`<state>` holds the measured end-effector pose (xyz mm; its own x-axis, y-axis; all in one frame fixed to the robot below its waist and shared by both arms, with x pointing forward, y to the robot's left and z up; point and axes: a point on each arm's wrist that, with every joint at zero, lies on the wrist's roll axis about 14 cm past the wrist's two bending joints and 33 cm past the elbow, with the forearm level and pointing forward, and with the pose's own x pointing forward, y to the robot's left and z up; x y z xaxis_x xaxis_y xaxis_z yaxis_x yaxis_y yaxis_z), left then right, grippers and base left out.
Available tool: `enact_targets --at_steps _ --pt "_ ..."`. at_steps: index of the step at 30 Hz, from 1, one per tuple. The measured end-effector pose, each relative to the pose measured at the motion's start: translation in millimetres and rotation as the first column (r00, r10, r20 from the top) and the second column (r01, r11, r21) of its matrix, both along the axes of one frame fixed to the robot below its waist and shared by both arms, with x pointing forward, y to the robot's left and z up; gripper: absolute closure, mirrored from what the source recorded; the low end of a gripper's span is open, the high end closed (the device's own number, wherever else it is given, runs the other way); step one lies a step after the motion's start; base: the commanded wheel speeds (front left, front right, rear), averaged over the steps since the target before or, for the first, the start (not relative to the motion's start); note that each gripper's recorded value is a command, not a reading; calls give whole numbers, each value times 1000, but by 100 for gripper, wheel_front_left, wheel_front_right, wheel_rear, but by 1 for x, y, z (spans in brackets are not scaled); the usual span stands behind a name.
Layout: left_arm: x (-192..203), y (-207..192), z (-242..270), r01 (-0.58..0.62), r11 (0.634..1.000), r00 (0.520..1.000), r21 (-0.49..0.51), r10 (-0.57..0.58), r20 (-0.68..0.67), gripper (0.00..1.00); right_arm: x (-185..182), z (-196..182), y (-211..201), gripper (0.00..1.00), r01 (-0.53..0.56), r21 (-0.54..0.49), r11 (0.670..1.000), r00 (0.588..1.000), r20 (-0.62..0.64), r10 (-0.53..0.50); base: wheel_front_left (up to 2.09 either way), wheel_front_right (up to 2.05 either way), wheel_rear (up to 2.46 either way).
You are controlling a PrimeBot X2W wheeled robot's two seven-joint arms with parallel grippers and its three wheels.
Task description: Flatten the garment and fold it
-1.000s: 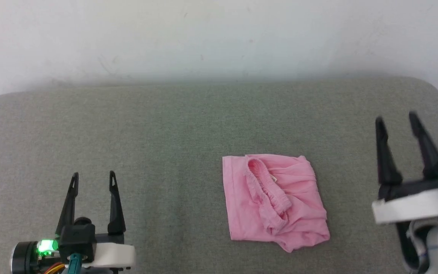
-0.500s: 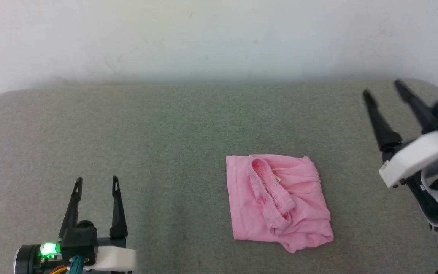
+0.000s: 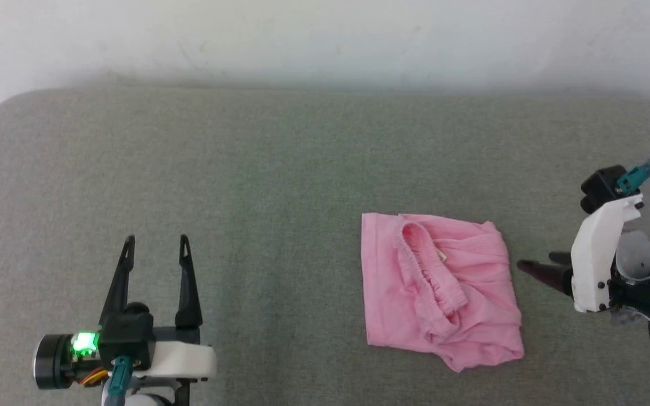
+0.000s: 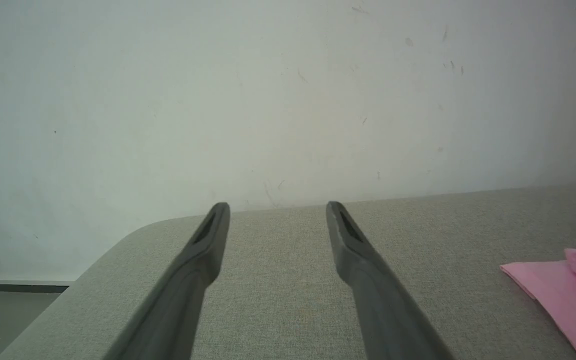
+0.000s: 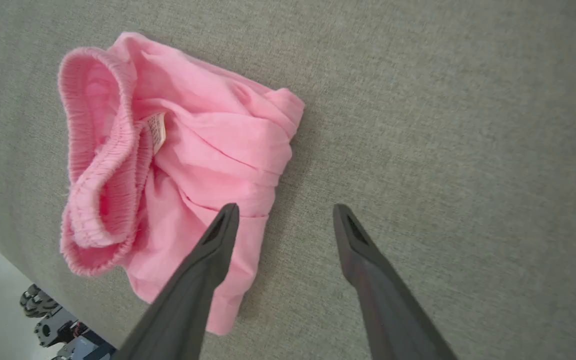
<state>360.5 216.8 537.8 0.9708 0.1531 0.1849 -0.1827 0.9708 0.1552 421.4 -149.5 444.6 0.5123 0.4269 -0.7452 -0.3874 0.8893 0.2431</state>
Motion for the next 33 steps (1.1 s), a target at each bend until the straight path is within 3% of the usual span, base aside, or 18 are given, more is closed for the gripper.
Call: enact_targets --at_steps 6,14,15,16,17,22,27,33 --pt "9 4 -6 -14 1000 1000 -2 13 -18 0 -7 -38 34 0 5 122 992 987 -158 14 0 0 0" --pt "15 12 -18 -37 999 998 4 37 -56 0 -8 -70 62 0 -31 147 989 973 -221 63 0 0 0" --pt "15 13 -19 -40 999 997 5 40 -61 0 -7 -71 63 15 -39 146 989 973 -218 70 0 0 0" --pt "15 14 -20 -42 999 997 5 43 -64 0 -6 -71 64 86 -48 142 989 975 -210 78 0 0 0" --pt "15 15 -20 -44 999 997 6 44 -65 0 -5 -71 65 100 -54 139 989 976 -201 82 0 0 0" --pt "17 13 -18 -35 999 998 6 35 -56 0 -5 -59 71 100 -91 148 985 987 -122 109 0 0 0" --pt "22 4 -15 -7 1000 999 0 7 -44 0 -4 -25 77 100 -177 146 973 984 31 175 0 0 0" --pt "35 -17 -19 62 998 997 -8 -62 -45 0 6 21 49 100 -227 39 973 955 207 214 0 0 0"
